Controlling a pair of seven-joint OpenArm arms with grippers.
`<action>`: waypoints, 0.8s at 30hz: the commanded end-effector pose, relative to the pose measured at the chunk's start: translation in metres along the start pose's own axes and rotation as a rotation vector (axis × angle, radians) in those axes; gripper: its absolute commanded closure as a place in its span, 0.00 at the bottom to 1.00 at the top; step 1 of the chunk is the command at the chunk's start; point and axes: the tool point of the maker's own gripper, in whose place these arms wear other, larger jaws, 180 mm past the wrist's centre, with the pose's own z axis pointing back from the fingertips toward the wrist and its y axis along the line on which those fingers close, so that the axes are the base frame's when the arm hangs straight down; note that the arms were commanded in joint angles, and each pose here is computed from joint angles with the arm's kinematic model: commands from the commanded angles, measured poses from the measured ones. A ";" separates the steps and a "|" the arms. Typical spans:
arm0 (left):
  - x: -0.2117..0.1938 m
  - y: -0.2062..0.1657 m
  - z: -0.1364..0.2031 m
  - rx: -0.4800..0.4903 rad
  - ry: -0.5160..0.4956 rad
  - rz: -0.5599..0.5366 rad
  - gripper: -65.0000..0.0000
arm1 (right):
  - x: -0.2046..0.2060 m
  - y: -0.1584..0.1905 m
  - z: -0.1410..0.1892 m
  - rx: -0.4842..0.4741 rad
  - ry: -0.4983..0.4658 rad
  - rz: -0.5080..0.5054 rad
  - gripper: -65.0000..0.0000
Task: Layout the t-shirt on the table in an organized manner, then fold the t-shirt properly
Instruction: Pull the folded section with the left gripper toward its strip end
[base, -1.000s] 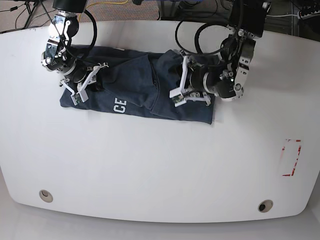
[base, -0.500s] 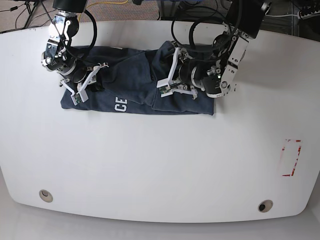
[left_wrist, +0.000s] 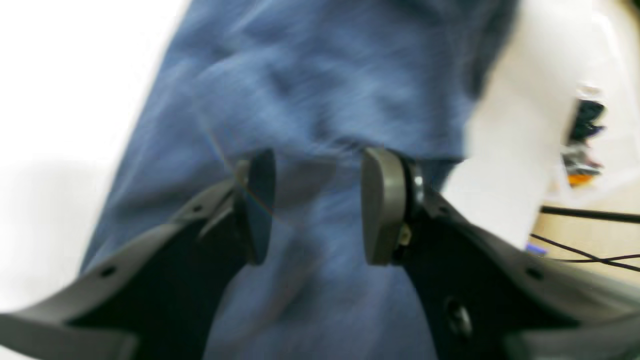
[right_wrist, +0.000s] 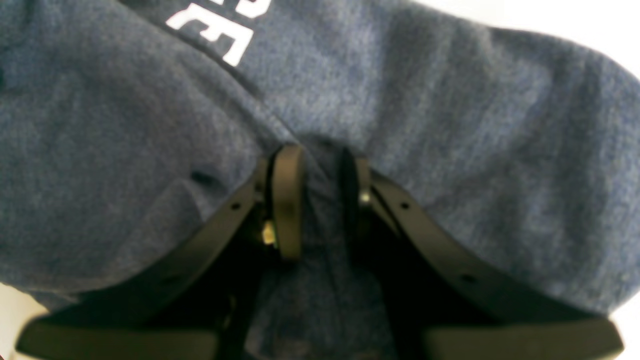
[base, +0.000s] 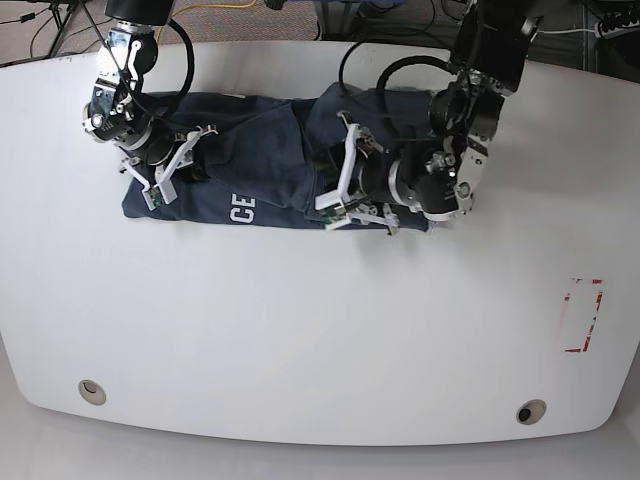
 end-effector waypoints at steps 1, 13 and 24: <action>-0.003 0.019 0.017 0.049 -0.020 0.010 0.61 | -0.004 -0.003 0.003 -0.010 0.026 0.018 0.81; -0.070 0.027 0.044 0.066 0.035 0.151 0.62 | -0.001 -0.004 0.002 -0.011 0.021 0.020 0.81; -0.074 0.007 0.018 -0.020 -0.005 0.184 0.95 | 0.000 -0.003 0.003 -0.012 0.019 0.023 0.80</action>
